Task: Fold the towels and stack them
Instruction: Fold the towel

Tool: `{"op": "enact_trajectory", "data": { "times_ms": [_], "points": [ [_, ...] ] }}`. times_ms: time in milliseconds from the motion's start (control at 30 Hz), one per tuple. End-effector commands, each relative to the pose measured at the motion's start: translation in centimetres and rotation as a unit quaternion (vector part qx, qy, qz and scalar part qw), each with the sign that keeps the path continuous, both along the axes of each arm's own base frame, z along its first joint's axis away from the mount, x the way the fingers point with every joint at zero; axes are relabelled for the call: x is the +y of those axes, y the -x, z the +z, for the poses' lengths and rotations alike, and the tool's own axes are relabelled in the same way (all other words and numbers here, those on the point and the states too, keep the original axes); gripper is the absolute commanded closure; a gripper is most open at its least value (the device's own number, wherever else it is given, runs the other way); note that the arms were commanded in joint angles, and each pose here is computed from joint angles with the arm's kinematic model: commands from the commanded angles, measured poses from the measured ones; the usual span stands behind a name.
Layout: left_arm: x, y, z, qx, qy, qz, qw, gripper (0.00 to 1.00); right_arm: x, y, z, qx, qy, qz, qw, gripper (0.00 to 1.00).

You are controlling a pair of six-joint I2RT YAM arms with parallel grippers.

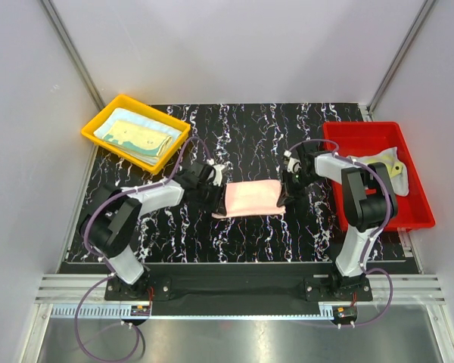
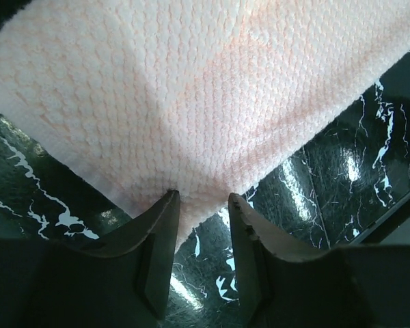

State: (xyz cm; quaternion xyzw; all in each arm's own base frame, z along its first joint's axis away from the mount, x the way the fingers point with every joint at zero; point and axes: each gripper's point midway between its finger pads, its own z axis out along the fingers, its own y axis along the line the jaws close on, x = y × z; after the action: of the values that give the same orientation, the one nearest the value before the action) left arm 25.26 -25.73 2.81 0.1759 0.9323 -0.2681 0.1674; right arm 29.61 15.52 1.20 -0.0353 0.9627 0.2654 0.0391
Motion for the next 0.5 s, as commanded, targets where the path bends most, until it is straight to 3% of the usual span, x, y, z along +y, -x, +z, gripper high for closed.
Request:
{"op": "enact_trajectory", "data": {
  "times_ms": [0,200,400,467],
  "points": [
    [-0.8,-2.9,3.7,-0.059,0.005,0.013,0.998,0.58,-0.7,-1.9,2.3,-0.045,0.021,-0.006,0.999,1.00],
    [-1.1,-6.1,8.0,-0.095,0.029,0.042,0.994,0.56,4.4,-2.9,8.7,-0.073,-0.127,0.019,0.989,1.00],
    [-0.9,-8.2,6.5,-0.062,0.070,0.053,0.994,0.55,8.2,-2.8,7.8,-0.048,-0.212,0.050,0.975,1.00],
    [-0.4,-9.1,5.1,-0.041,0.068,0.061,0.995,0.55,7.8,-2.6,4.4,-0.022,-0.201,0.050,0.978,1.00]
  ]
}}
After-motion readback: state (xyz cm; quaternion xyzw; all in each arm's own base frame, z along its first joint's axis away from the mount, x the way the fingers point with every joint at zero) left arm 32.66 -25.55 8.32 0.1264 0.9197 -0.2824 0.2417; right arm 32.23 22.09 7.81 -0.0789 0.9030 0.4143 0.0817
